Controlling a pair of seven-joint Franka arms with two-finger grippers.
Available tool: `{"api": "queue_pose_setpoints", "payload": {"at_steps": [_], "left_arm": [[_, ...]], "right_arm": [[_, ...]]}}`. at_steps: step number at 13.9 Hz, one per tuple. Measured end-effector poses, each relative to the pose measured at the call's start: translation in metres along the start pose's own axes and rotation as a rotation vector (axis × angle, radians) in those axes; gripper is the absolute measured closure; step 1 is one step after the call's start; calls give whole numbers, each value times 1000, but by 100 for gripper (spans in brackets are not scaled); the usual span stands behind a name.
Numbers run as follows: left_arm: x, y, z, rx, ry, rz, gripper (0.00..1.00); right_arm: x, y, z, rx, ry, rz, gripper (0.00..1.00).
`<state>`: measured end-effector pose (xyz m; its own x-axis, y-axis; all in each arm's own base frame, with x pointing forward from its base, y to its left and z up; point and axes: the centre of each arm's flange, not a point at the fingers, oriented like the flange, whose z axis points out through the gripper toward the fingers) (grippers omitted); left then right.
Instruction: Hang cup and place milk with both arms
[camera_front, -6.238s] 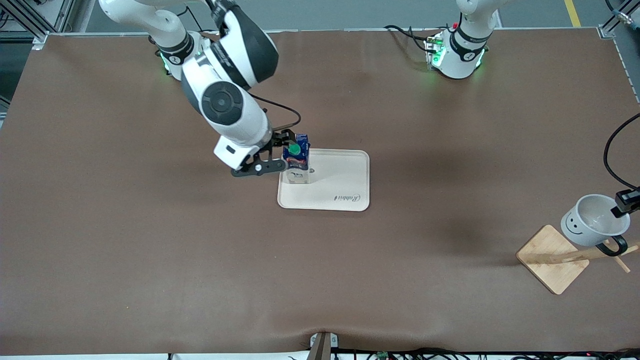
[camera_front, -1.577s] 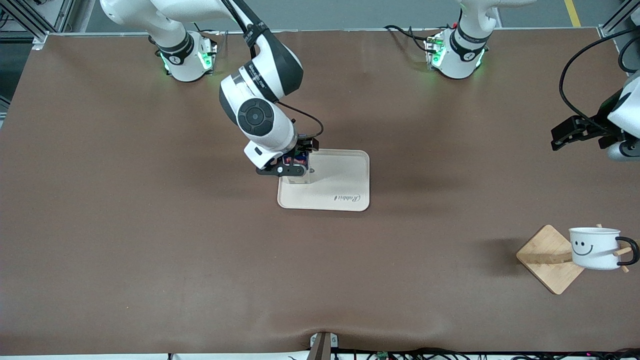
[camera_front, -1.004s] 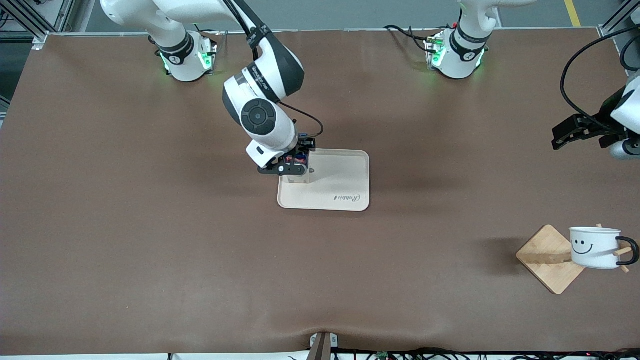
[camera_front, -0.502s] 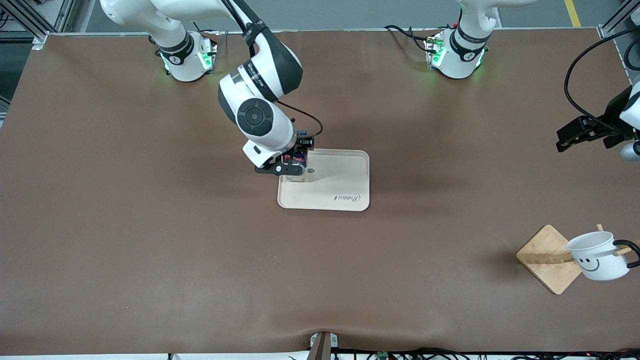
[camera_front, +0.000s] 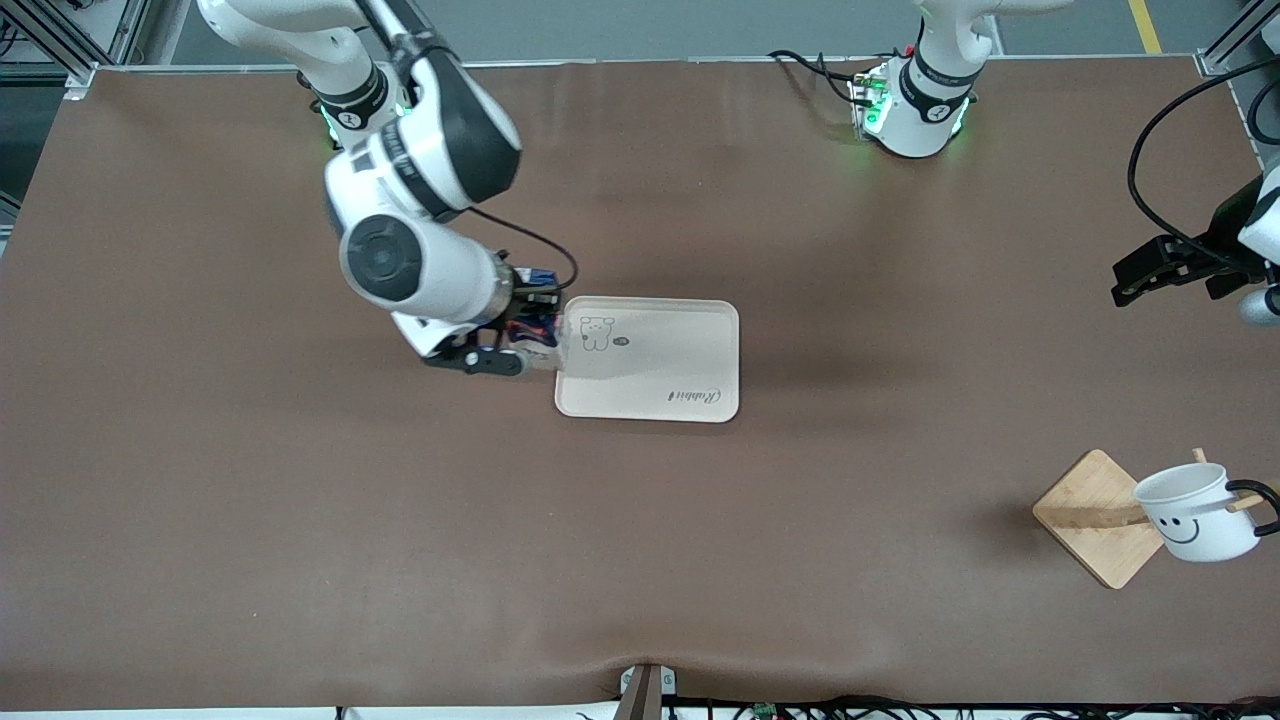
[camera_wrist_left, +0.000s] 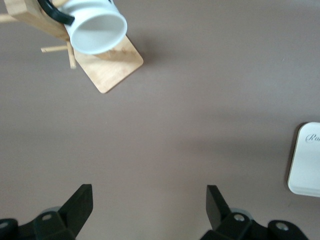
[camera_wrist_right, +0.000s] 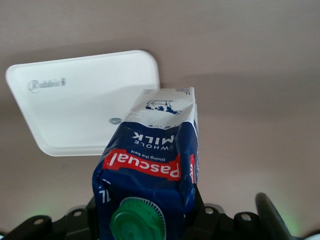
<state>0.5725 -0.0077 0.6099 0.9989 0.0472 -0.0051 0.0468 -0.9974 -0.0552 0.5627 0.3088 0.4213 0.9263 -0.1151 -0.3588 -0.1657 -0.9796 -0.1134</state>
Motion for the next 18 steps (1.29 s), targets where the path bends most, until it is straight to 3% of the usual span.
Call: {"api": "queue_pose_setpoints", "payload": {"at_steps": [5,10,12,15,18], "left_arm": [[-4,-1,2,3,-41,4,0],[-6,-2,-5,-1,-31,7,0],[-10,0,-11,-9,-24,10,0],[-14,4,-18,-21,-17,17,0],[-22,18,-25,-34,-25,39,0]], "right_arm": [[49,146,-46,26,-65,45,33],[81,301,-23,-88,-119,115,33],[83,335,-15,-94,-132,110,33],[90,385,3,-78,-104,46,33],[87,419,29,-53,-123,30,33]]}}
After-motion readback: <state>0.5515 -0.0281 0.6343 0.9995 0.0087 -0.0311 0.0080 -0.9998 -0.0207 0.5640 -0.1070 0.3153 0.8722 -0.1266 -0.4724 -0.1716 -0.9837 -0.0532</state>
